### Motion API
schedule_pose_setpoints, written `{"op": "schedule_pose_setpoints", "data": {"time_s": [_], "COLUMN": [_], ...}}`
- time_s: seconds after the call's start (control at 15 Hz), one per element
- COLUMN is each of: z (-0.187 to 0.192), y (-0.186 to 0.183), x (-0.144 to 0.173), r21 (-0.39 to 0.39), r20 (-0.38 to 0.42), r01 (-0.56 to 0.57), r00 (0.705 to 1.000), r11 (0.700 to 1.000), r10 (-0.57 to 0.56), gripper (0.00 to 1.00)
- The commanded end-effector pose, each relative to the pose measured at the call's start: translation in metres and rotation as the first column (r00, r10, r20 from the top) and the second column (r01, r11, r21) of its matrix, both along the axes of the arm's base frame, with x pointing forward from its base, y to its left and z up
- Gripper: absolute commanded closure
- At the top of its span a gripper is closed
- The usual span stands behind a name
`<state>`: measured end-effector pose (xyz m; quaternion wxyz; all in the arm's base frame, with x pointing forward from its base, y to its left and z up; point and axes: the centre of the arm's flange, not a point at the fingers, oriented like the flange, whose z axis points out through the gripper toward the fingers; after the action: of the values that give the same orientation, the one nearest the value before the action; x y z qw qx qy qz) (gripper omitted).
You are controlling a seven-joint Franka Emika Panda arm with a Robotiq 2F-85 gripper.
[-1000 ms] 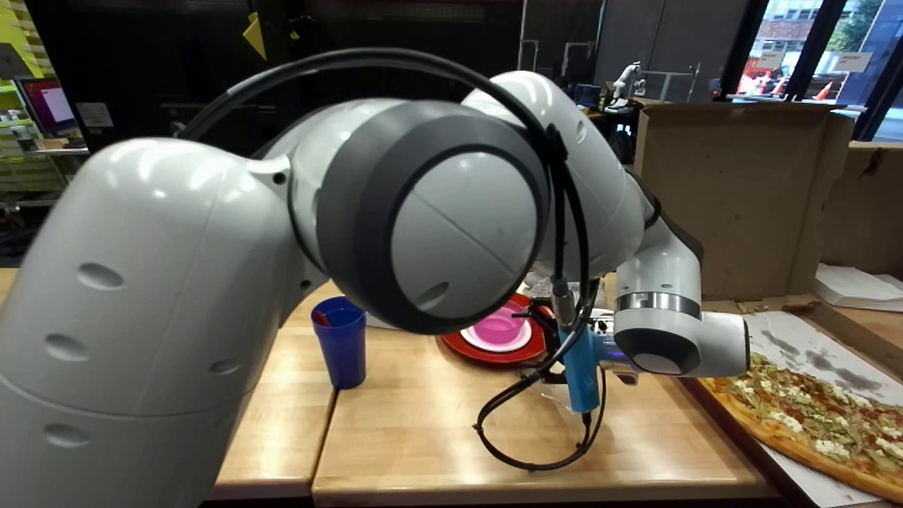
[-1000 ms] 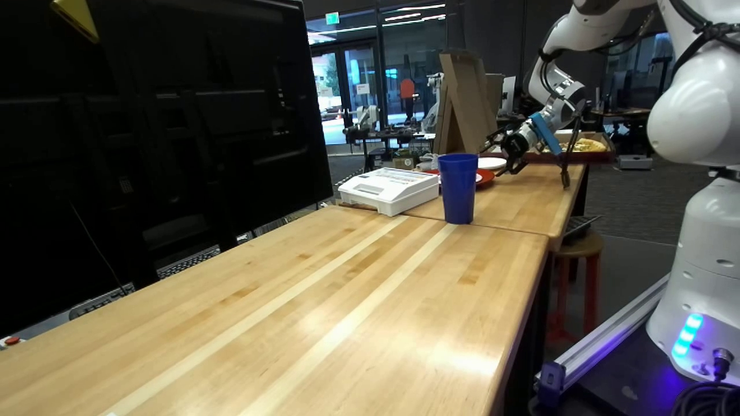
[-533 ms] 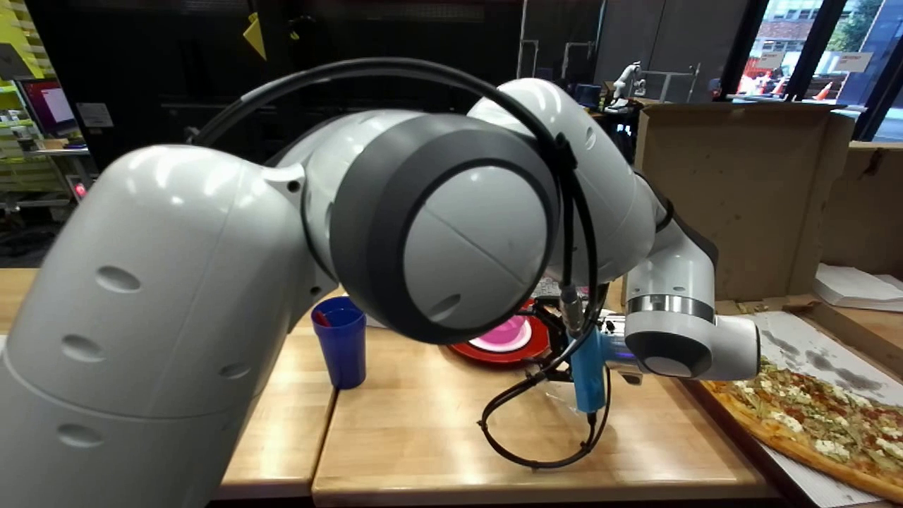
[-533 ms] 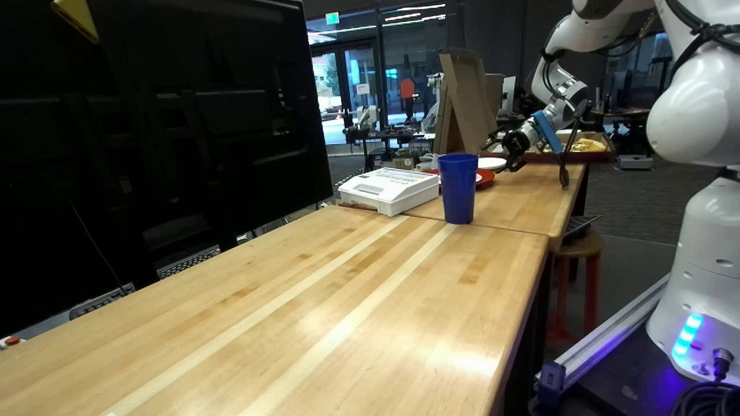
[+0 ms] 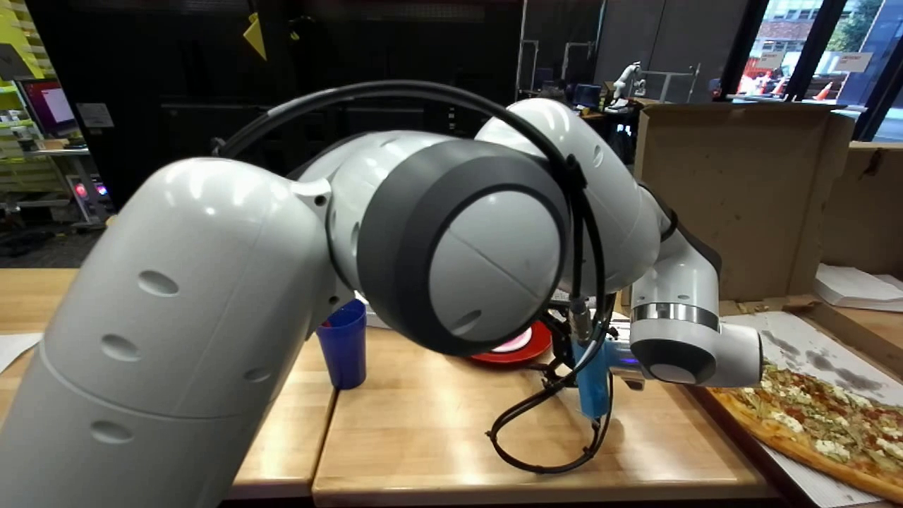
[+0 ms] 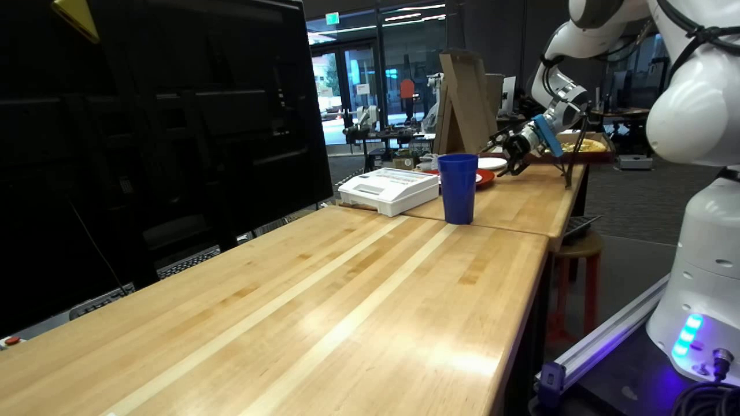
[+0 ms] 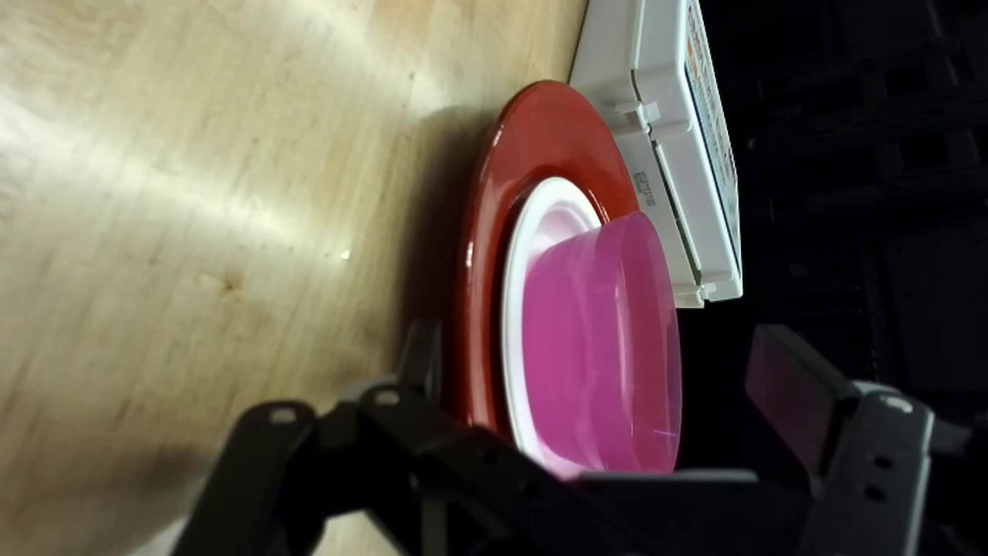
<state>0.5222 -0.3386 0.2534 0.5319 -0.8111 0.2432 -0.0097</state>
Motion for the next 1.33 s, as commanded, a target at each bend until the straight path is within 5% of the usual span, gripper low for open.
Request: {"op": "schedule_pose_setpoints", "data": {"time_s": [0.0, 0.27, 0.67, 1.27], "z": [-0.009, -0.015, -0.009, 0.001], "y": [-0.006, -0.008, -0.019, -0.03], "x": [0.014, 0.02, 0.016, 0.014], "r21": [0.044, 0.061, 0.083, 0.077], "r20": [0.011, 0.028, 0.054, 0.118], "r01": [-0.003, -0.008, -0.016, -0.008], "r00": [1.0, 1.0, 0.998, 0.993], "r11": [0.999, 0.998, 0.996, 0.997], "r10": [0.002, 0.007, 0.012, -0.001], "gripper": [0.14, 0.56, 0.99, 0.99]}}
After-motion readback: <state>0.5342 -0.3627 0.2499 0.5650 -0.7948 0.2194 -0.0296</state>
